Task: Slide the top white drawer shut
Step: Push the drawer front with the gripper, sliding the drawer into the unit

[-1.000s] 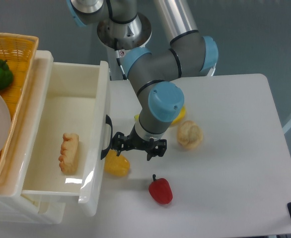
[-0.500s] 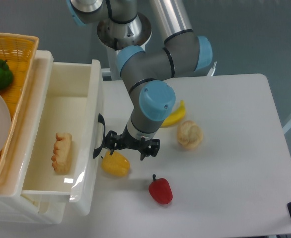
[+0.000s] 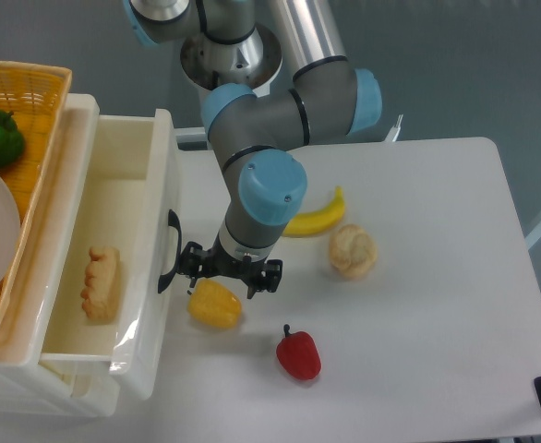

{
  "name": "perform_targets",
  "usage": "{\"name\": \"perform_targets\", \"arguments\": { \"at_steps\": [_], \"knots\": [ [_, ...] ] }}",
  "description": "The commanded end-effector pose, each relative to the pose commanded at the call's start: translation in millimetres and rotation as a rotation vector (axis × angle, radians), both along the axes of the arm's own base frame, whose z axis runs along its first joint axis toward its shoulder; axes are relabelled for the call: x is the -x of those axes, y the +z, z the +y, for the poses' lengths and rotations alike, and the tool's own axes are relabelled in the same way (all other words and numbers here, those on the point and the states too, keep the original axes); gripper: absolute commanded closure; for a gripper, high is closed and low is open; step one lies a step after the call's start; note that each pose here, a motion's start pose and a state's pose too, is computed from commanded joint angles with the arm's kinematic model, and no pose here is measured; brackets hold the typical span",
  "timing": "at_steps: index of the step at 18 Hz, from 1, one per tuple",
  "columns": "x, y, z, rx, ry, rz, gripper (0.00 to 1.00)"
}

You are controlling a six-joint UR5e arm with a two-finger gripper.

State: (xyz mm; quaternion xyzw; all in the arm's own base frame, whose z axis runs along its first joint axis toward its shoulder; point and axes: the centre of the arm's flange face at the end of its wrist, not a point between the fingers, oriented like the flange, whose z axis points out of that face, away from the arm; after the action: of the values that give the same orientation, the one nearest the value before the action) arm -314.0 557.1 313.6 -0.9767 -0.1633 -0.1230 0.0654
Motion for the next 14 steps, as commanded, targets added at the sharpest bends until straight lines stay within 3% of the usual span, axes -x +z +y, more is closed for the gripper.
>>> {"name": "perform_targets", "arguments": {
  "at_steps": [14],
  "knots": [
    [-30,-3,18,0.002,-0.055,0.000,0.00]
  ]
}}
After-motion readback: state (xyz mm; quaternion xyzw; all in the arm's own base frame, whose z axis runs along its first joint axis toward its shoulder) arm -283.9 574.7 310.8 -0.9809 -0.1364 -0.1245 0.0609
